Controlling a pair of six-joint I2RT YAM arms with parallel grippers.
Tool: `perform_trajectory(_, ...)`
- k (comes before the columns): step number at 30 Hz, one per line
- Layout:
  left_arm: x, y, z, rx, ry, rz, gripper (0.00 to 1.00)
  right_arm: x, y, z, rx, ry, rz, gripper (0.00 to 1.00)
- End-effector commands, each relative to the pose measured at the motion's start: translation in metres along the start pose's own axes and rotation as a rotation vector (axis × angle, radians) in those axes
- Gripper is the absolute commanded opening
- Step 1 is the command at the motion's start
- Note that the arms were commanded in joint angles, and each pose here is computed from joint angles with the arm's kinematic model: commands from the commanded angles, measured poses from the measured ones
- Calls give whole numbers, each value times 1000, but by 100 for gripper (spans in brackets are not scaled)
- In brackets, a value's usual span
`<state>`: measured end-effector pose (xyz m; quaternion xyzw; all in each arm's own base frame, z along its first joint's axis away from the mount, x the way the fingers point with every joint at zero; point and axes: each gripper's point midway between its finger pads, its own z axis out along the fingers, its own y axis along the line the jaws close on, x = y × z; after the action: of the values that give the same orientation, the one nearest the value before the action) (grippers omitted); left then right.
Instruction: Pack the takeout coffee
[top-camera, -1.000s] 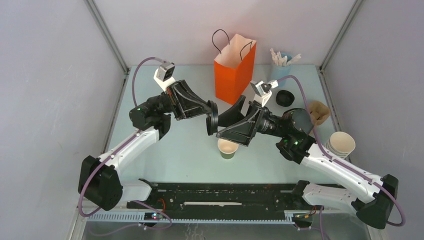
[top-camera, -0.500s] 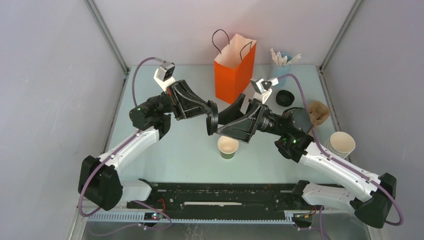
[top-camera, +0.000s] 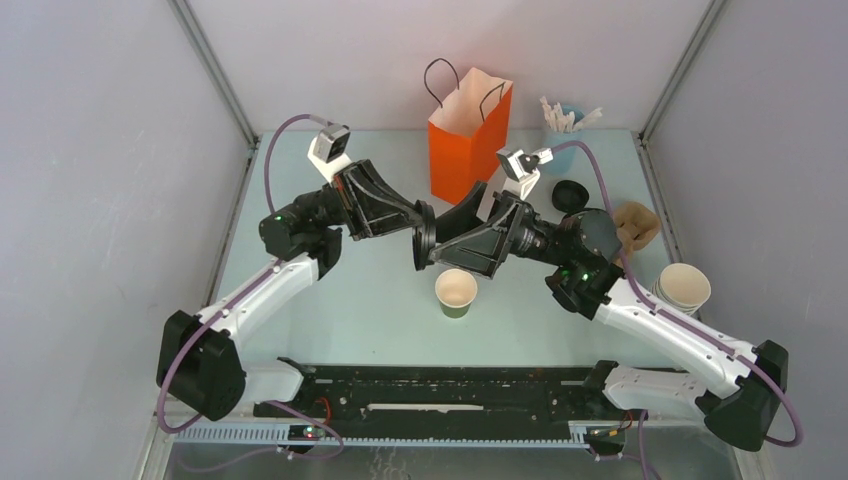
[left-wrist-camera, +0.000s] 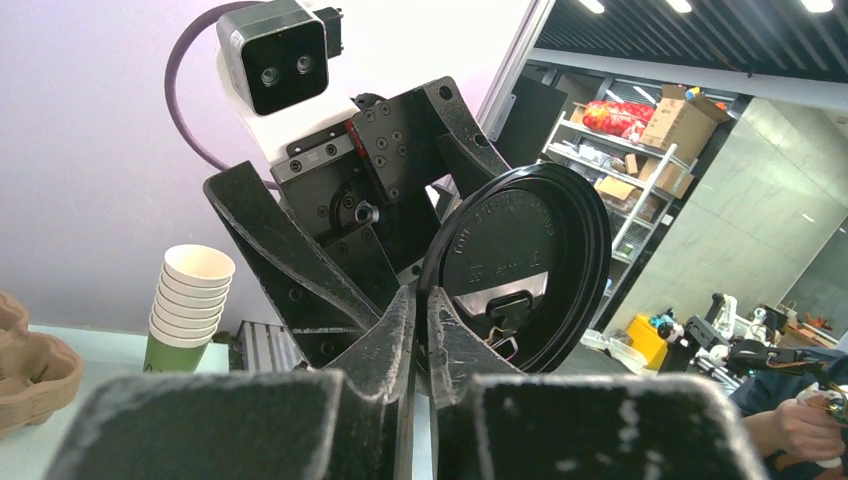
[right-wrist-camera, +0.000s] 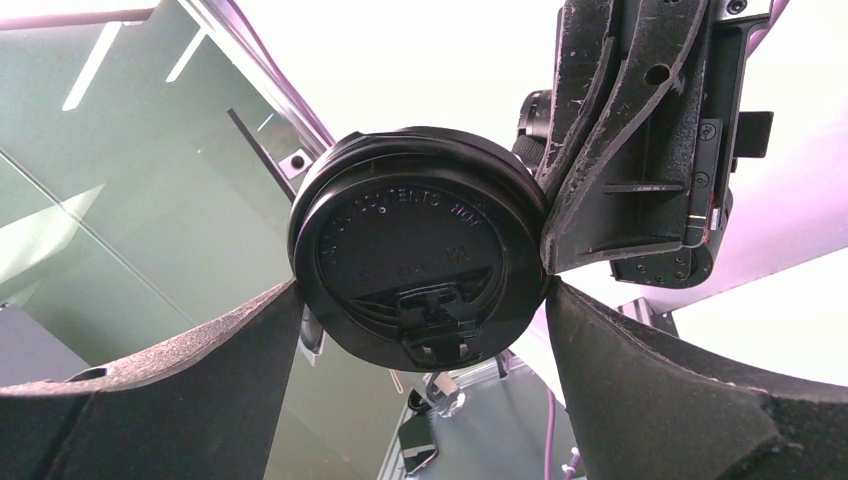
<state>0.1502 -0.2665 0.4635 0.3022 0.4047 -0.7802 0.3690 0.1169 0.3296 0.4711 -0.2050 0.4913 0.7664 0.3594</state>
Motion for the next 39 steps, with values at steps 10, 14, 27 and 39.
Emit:
perform_trajectory(10,4,0,-3,16,6,14,9,-22,23,3,-53,-46,-50,100)
perform_trajectory(14,4,1,-3,15,7,13,10,-21,19,3,-35,-44,-44,100)
perform_trajectory(27,2,1,-3,13,6,15,20,-22,19,2,-30,-42,-37,95)
perform_trajectory(39,-1,3,-5,2,-5,22,37,-22,18,1,-19,-41,-36,91)
